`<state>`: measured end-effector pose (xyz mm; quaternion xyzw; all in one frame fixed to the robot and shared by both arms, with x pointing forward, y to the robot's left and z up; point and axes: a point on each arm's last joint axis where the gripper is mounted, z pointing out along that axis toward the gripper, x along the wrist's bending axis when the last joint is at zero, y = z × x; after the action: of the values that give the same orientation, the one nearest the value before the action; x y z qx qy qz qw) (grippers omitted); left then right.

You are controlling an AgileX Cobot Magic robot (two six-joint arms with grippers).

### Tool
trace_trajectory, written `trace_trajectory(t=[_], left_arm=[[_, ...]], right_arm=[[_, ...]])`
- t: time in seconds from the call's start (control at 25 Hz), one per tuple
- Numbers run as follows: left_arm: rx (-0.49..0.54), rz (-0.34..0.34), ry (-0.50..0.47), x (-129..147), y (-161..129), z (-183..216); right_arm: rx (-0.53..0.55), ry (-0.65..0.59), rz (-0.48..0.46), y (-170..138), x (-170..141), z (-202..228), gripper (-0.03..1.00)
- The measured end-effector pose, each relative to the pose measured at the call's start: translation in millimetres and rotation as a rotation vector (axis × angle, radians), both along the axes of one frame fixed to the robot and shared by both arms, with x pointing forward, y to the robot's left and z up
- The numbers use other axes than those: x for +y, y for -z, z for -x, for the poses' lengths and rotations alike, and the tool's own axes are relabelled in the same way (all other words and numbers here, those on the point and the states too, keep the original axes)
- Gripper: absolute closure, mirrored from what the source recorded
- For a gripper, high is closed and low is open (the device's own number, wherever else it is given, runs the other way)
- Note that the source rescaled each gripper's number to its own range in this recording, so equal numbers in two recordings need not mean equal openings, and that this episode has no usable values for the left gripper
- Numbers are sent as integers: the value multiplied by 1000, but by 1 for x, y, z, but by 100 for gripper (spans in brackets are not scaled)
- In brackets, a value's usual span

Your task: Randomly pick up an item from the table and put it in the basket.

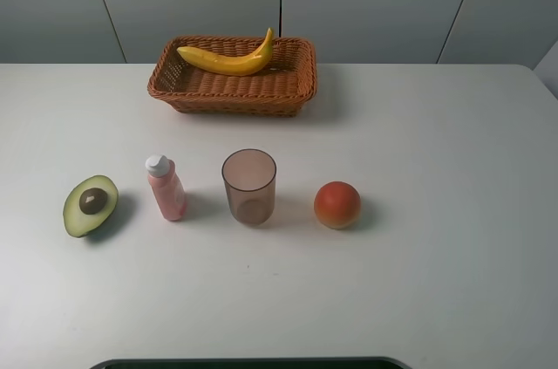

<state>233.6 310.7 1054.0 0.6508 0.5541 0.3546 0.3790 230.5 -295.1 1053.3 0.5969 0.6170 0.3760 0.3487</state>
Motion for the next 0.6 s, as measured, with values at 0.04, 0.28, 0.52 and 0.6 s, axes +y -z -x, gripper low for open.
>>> trace_trajectory(t=[0.04, 0.28, 0.52, 0.6], left_arm=[[0, 0, 0, 0, 0, 0], [0, 0, 0, 0, 0, 0], [0, 0, 0, 0, 0, 0], [0, 0, 0, 0, 0, 0]], right_arm=[[0, 0, 0, 0, 0, 0, 0], [0, 0, 0, 0, 0, 0, 0], [0, 0, 0, 0, 0, 0, 0], [0, 0, 0, 0, 0, 0, 0]])
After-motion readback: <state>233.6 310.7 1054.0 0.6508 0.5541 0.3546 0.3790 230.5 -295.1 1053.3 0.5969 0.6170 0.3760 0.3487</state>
